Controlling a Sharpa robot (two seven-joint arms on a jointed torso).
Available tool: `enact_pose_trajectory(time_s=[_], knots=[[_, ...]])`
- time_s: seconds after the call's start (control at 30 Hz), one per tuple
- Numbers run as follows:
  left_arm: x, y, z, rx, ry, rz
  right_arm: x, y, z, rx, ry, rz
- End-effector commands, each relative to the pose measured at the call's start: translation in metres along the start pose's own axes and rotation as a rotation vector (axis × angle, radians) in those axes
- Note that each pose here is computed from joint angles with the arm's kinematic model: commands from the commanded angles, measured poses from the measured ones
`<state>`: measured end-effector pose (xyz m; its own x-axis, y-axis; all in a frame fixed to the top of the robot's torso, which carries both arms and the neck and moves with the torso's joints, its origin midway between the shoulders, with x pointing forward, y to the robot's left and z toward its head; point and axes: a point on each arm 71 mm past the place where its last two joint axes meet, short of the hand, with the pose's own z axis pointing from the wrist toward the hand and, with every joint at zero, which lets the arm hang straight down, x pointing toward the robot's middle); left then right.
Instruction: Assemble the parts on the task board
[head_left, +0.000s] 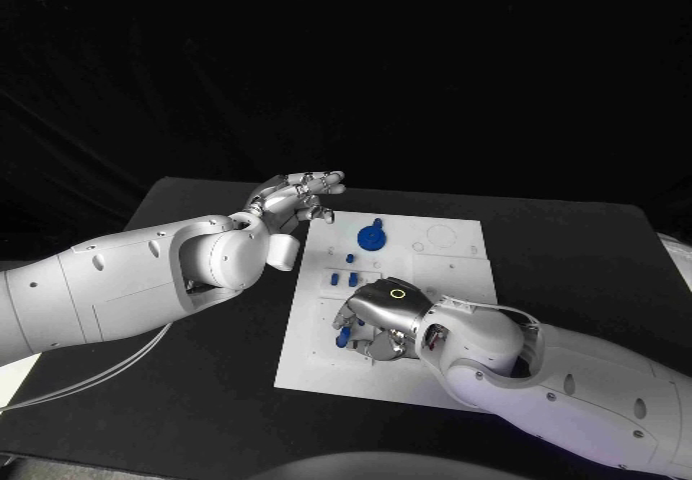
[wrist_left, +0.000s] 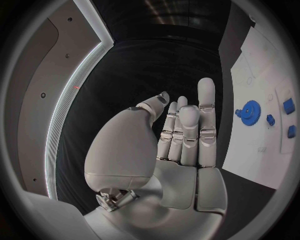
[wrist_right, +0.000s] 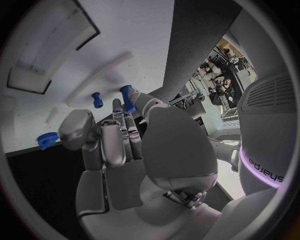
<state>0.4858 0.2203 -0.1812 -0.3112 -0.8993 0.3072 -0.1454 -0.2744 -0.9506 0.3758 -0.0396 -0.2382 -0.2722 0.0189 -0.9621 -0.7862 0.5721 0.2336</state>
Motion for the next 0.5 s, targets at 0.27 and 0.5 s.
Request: enact_pose_trajectory(time_s=[0.27, 0.5], knots=[[0.0023, -0.0002, -0.0001, -0.002, 0.024, -0.004, -0.0037, 0.0035, -0.0001, -0.022, -0.055, 0.014], [0.0019, -0.0001, -0.0001, -0.003, 0.023, -0.004, -0.0083, 0.0048, -0.0062, -0.031, -0.109, 0.029]])
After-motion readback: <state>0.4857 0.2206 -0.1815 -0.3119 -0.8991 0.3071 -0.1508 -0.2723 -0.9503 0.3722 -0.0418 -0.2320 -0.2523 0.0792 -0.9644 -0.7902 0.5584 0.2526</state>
